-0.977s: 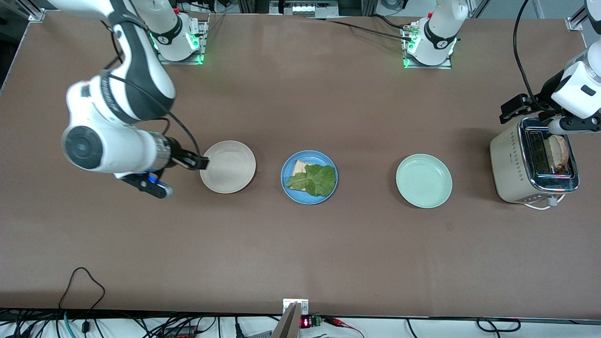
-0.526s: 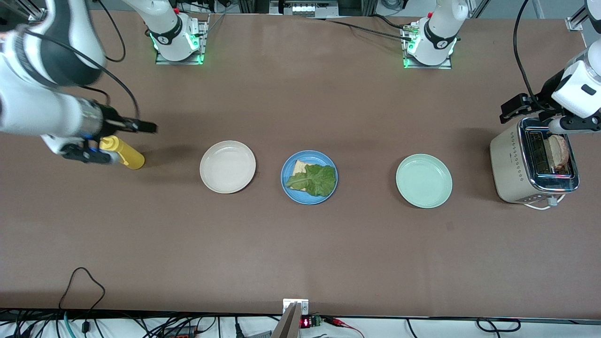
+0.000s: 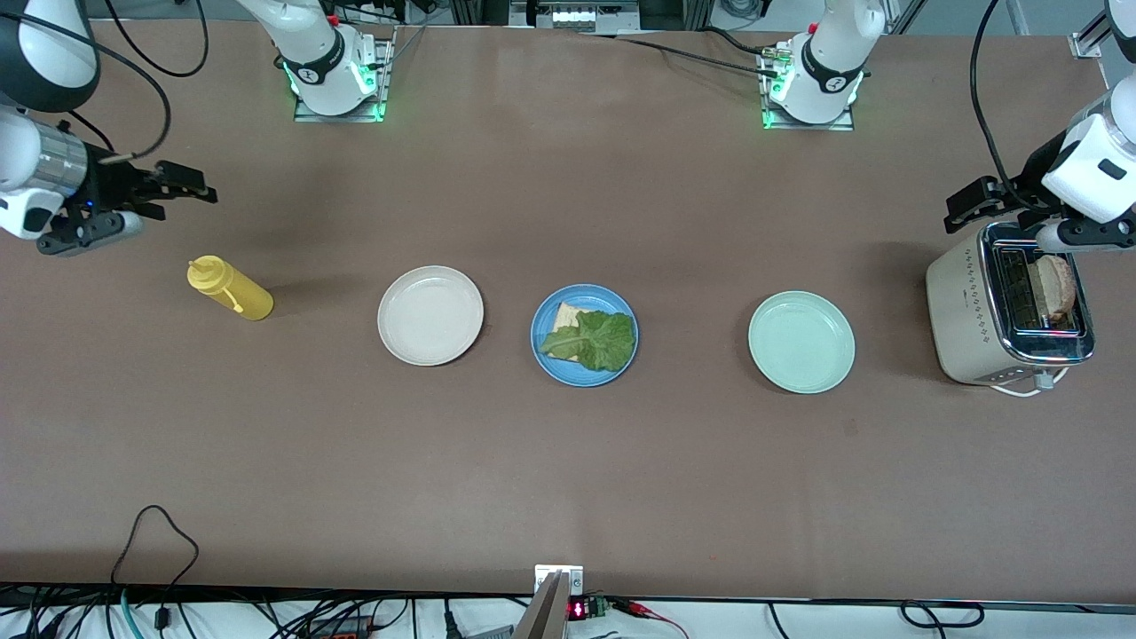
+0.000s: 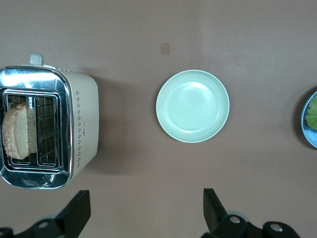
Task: Make sandwich in blue plate with both arms
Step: 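Release the lettuce and draw the right gripper back, then grasp the yellow mustard bottle with the right gripper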
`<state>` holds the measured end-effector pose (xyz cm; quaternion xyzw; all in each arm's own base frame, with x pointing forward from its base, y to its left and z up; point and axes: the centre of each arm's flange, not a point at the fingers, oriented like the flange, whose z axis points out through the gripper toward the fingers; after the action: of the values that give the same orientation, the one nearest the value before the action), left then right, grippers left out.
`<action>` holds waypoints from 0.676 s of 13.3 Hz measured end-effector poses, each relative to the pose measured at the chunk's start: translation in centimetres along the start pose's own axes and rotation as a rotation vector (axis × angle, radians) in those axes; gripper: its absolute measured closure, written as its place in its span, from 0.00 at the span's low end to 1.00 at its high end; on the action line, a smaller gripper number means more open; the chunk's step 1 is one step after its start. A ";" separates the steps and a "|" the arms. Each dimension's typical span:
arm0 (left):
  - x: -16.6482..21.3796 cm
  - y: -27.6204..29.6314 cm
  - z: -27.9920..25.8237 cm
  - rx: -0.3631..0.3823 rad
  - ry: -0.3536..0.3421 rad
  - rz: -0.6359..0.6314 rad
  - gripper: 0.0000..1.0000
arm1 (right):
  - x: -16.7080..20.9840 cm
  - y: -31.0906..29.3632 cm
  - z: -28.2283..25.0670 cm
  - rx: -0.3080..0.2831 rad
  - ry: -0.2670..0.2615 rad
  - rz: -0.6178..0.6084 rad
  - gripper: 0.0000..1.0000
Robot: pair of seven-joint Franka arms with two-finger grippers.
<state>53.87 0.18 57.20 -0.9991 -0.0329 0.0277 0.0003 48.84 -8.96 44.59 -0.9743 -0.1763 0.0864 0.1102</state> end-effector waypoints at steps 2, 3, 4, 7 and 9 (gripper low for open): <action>0.0 0.1 0.0 0.000 0.000 0.001 0.00 | -1.4 2.8 0.8 -0.020 0.042 -0.160 0.00; 0.0 0.1 0.0 0.000 0.000 0.003 0.00 | -1.9 3.9 1.4 -0.036 0.060 -0.237 0.00; 0.0 0.2 0.0 0.000 0.000 0.004 0.00 | -2.2 4.7 1.9 -0.055 0.078 -0.309 0.00; 0.0 0.5 0.0 0.001 0.000 0.010 0.00 | -3.1 6.8 3.3 -0.050 0.174 -0.494 0.00; -0.1 0.6 0.0 0.001 0.001 0.013 0.00 | -3.7 9.3 5.4 -0.002 0.269 -0.595 0.00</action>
<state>53.86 -0.46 57.22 -0.9993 -0.0266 0.0274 0.0007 47.32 -17.83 37.56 -0.8828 -0.4373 -0.0793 0.1521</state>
